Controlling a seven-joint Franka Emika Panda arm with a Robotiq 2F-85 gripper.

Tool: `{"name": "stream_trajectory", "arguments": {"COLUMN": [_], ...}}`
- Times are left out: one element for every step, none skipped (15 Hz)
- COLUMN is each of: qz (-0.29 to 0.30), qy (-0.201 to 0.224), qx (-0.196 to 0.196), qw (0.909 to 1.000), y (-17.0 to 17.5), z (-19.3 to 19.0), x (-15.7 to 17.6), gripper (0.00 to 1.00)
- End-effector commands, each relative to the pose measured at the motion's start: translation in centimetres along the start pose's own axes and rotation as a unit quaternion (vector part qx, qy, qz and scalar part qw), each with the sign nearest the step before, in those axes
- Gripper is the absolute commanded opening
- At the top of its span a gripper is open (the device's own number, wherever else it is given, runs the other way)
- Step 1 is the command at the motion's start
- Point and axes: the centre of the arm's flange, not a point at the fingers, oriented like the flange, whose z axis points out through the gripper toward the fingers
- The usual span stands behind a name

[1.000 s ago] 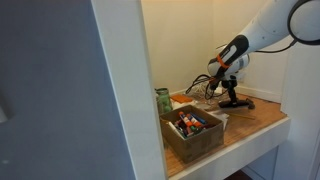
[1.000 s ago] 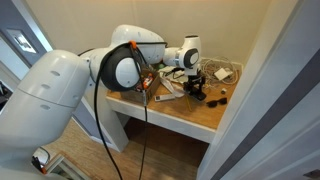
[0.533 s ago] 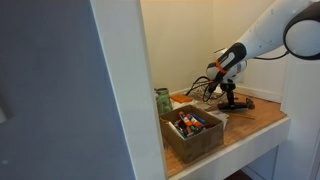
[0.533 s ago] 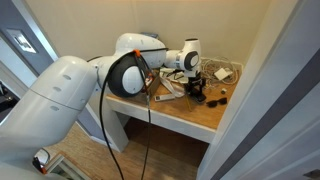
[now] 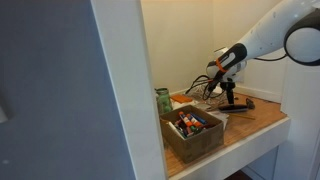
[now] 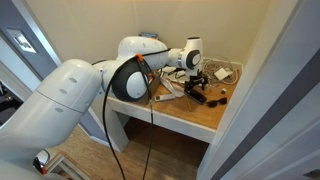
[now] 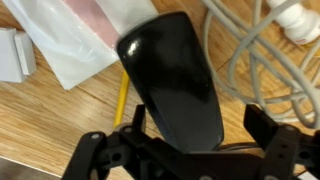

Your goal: Move the eyeglass case from the box to the shelf

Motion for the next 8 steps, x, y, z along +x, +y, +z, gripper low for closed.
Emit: {"name": "stream_trajectory", "arguments": {"qz": [-0.043, -0.074, -0.105, -0.133, -0.161, -0.188, -0.215, -0.242], "qy": [-0.038, -0.048, -0.055, -0.059, -0.063, -0.07, -0.077, -0.083], "qx": [0.007, 0.013, 0.019, 0.023, 0.029, 0.036, 0.041, 0.046], "qw": [0.9983, 0.996, 0.9928, 0.9891, 0.9845, 0.979, 0.9728, 0.9656], "y": [-1.5, -1.3, -1.0, -0.5, -0.2, 0.5, 0.9, 1.5], "z": [-3.4, -4.5, -5.8, -7.2, -8.5, -10.0, -11.4, -12.7], "x": [0.3, 0.5, 0.8, 1.0, 1.2, 1.4, 1.6, 1.8], "gripper": [1.0, 1.0, 1.0, 1.0, 1.0, 1.0, 1.0, 1.0]}}
